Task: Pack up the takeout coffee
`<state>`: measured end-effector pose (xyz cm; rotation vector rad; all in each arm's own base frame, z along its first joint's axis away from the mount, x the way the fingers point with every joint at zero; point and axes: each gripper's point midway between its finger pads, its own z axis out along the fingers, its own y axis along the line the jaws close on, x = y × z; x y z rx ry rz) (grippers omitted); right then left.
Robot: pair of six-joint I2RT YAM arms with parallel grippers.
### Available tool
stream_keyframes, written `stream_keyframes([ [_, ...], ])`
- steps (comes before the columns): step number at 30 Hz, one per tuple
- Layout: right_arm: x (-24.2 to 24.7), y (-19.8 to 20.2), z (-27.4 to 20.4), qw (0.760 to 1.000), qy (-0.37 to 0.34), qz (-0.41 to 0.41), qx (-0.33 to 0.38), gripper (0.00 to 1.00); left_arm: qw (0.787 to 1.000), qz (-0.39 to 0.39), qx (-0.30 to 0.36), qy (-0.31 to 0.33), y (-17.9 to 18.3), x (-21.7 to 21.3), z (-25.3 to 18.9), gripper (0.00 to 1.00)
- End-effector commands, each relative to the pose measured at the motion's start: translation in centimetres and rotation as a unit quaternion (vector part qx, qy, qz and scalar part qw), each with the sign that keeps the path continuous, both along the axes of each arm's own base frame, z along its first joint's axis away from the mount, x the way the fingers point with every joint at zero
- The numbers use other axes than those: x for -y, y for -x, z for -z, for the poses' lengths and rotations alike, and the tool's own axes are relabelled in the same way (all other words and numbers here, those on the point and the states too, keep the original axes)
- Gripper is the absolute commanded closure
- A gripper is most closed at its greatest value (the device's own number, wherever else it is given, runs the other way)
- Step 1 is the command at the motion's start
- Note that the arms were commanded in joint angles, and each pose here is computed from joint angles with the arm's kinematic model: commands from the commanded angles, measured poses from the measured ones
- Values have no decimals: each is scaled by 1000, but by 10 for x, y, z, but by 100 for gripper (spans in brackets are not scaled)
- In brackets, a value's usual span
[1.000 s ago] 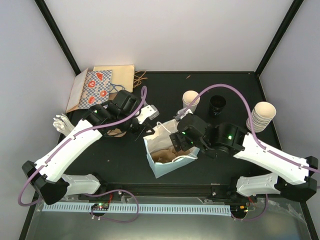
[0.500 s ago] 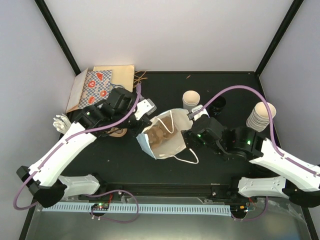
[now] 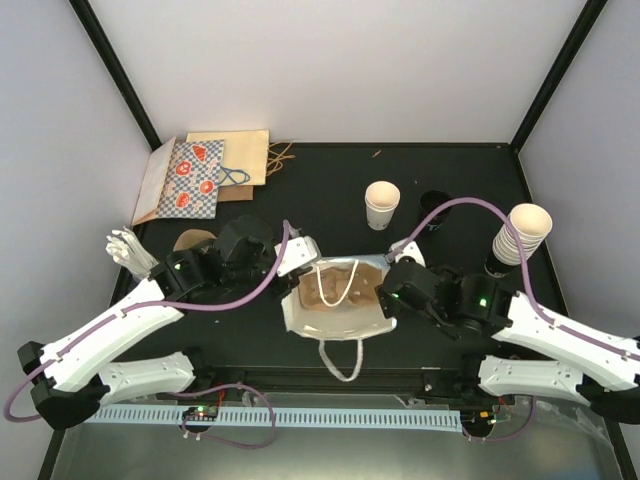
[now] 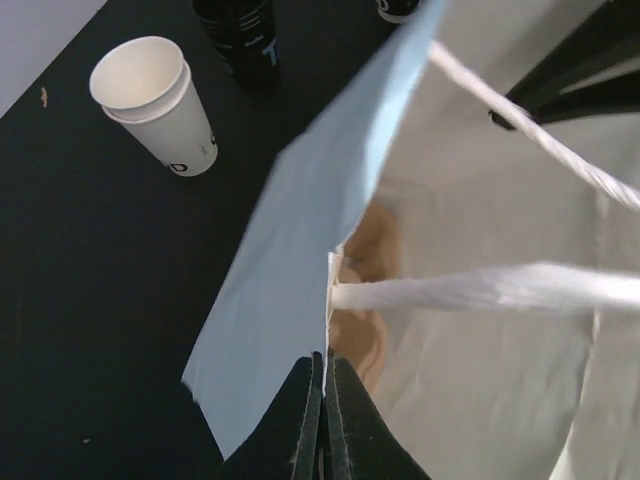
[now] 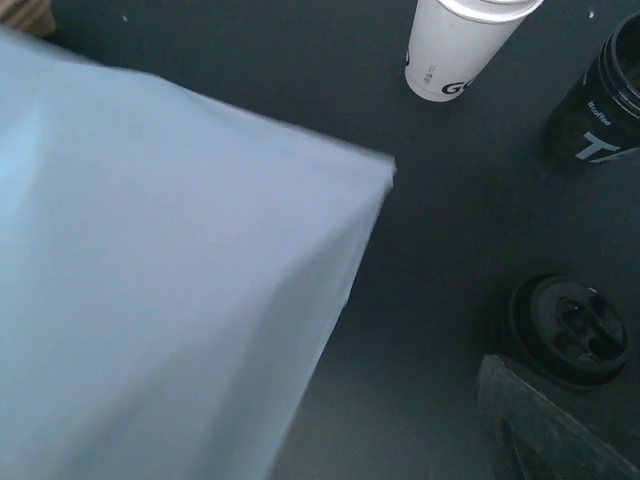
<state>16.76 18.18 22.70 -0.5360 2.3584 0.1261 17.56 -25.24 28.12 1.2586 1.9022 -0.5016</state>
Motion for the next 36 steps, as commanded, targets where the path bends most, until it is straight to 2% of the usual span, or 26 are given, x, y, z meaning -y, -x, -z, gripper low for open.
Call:
stream_keyframes([
  [1,0,5,-9,998,-62,-2,6,17,998,10,51,19,1,4,-15,99],
  [5,-2,13,-9,997,-80,-22,-6,17,999,8,43,22,4,5,-14,98],
  [10,-4,20,-34,991,-120,-54,8,18,999,-3,29,18,2,7,-15,98],
  [12,-10,25,-46,986,-143,-85,15,22,999,-5,31,21,1,7,-19,98],
  [18,-38,41,-67,967,-177,-183,21,53,998,-18,48,26,-5,5,-30,99],
  [21,-53,43,-70,961,-170,-215,22,83,998,-20,48,22,-6,5,-32,98],
  [22,-57,43,-71,960,-168,-224,25,96,998,-21,49,21,-7,5,-32,98],
  [26,-73,44,-73,948,-163,-267,48,99,999,-18,49,11,-6,2,-30,98],
  [30,-75,46,-65,929,-115,-336,103,99,998,-19,54,6,-4,-2,-30,98],
  [36,-71,60,-83,883,-102,-419,184,99,998,-20,57,7,-3,-5,-32,98],
])
